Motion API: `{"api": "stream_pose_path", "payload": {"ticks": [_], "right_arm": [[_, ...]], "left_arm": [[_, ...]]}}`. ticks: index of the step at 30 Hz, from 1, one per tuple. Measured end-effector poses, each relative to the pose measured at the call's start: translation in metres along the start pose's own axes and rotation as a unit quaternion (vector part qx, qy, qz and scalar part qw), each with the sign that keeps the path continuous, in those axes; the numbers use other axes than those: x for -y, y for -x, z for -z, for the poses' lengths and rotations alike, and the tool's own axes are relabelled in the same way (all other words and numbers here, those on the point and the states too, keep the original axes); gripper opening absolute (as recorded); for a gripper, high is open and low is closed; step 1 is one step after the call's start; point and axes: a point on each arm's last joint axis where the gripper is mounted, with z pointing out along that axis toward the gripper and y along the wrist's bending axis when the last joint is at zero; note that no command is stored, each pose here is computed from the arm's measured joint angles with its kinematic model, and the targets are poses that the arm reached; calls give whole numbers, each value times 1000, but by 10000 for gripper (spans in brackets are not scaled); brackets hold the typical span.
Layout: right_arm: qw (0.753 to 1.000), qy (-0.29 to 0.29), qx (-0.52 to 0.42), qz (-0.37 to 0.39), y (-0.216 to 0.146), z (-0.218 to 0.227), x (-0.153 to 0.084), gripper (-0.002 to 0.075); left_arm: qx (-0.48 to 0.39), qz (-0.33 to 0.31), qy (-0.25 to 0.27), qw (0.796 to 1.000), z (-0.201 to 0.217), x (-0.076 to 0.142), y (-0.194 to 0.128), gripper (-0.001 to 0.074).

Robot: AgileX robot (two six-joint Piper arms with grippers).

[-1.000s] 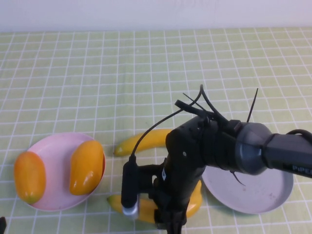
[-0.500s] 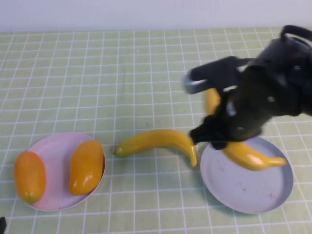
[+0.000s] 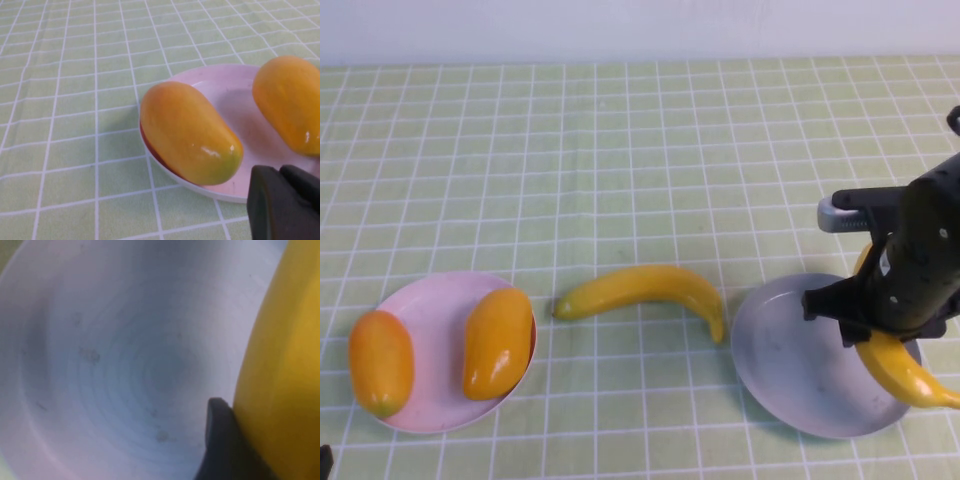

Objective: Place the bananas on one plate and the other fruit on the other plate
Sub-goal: Put another type of fruit in the right plate

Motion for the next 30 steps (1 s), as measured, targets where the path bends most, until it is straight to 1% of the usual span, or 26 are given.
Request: {"api": "stream_pose_path", "payload": {"ticks": [8, 10, 11, 12, 15, 17, 19, 22, 24, 26, 28, 30], "right_arm": [[999, 24, -25, 2, 2, -28, -11, 308], [999, 25, -25, 6, 2, -28, -12, 322], [999, 25, -25, 10, 2, -28, -12, 348], [999, 26, -25, 12, 3, -28, -12, 389], [999, 26, -24, 15, 4, -26, -13, 534], [999, 23, -29, 15, 6, -24, -13, 590], [999, 17, -34, 16, 10, -19, -13, 613], [999, 4, -35, 31, 17, -5, -15, 613], [997, 6, -17, 79, 23, 10, -22, 591], [988, 19, 12, 155, 29, 27, -33, 557], [969, 40, 48, 238, 35, 42, -49, 521], [937, 70, 87, 332, 38, 53, -66, 485]], "left_arm": [[0, 0, 0, 1000, 0, 0, 0, -1], [0, 0, 0, 1000, 0, 0, 0, -1], [0, 0, 0, 1000, 0, 0, 0, -1], [0, 0, 0, 1000, 0, 0, 0, -1], [0, 0, 0, 1000, 0, 0, 0, -1], [0, 0, 0, 1000, 0, 0, 0, -1], [0, 0, 0, 1000, 0, 0, 0, -1], [0, 0, 0, 1000, 0, 0, 0, -1], [0, 0, 0, 1000, 0, 0, 0, -1], [0, 0, 0, 1000, 0, 0, 0, -1], [0, 0, 0, 1000, 0, 0, 0, -1], [0, 0, 0, 1000, 0, 0, 0, -1]]}}
